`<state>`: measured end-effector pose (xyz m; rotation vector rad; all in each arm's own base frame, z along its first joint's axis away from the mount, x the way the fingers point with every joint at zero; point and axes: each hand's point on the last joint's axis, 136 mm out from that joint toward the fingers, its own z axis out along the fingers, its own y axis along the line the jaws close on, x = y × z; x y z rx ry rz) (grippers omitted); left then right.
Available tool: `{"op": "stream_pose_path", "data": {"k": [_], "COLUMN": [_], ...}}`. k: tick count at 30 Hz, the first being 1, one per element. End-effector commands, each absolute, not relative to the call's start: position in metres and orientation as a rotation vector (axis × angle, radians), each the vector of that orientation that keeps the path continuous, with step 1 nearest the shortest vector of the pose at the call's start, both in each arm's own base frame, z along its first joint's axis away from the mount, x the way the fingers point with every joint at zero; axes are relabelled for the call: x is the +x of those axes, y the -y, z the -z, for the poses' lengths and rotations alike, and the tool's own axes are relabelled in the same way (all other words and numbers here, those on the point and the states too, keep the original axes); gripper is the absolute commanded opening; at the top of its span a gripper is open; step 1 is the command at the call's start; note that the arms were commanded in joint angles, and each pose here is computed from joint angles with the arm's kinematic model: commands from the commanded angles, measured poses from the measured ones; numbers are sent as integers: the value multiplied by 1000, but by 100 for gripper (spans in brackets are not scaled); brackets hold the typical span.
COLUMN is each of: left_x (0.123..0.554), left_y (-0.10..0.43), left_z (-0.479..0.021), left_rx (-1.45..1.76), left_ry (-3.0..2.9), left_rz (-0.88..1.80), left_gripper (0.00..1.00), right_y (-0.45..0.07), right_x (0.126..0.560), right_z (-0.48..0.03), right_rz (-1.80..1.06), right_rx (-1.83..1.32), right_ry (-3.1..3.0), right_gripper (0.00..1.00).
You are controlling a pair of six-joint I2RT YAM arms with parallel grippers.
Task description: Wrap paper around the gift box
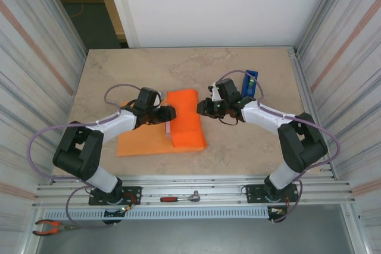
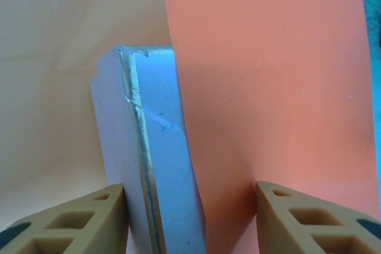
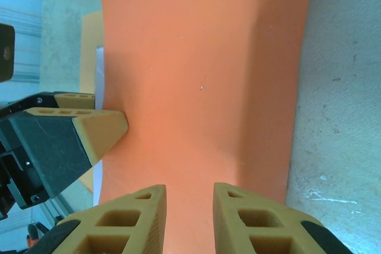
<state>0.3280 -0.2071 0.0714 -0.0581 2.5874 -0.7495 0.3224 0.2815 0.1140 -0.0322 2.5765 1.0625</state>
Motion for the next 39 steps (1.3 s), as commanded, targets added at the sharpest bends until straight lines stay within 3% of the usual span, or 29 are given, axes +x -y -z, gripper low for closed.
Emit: {"op": "stream_pose_path", "data": {"k": [1, 10, 18, 28, 39], "left_x": [311, 330, 328, 325, 325], "left_y": [206, 231, 231, 227, 227], "left_z": [-54, -55, -46, -39, -40], "left_rx": [-33, 48, -8, -76, -62], "left_ry": [-2652, -2646, -2653, -2664, -2663], "left_rz": [740, 780, 754, 729, 729], "left_gripper": [49, 42, 42, 41, 42], "right_y": [-274, -260, -279, -316, -307], "right_x": [324, 336, 348, 356, 353], "right_z": [-126, -136, -133, -115, -74], "right_rz": [-1056, -1028, -1052, -1036, -937], "right_rx": [0, 9, -117, -201, -140], "right_ry": [-2547, -2552, -2625, -2679, -2753], "right_gripper": [27, 25, 0, 0, 0]}}
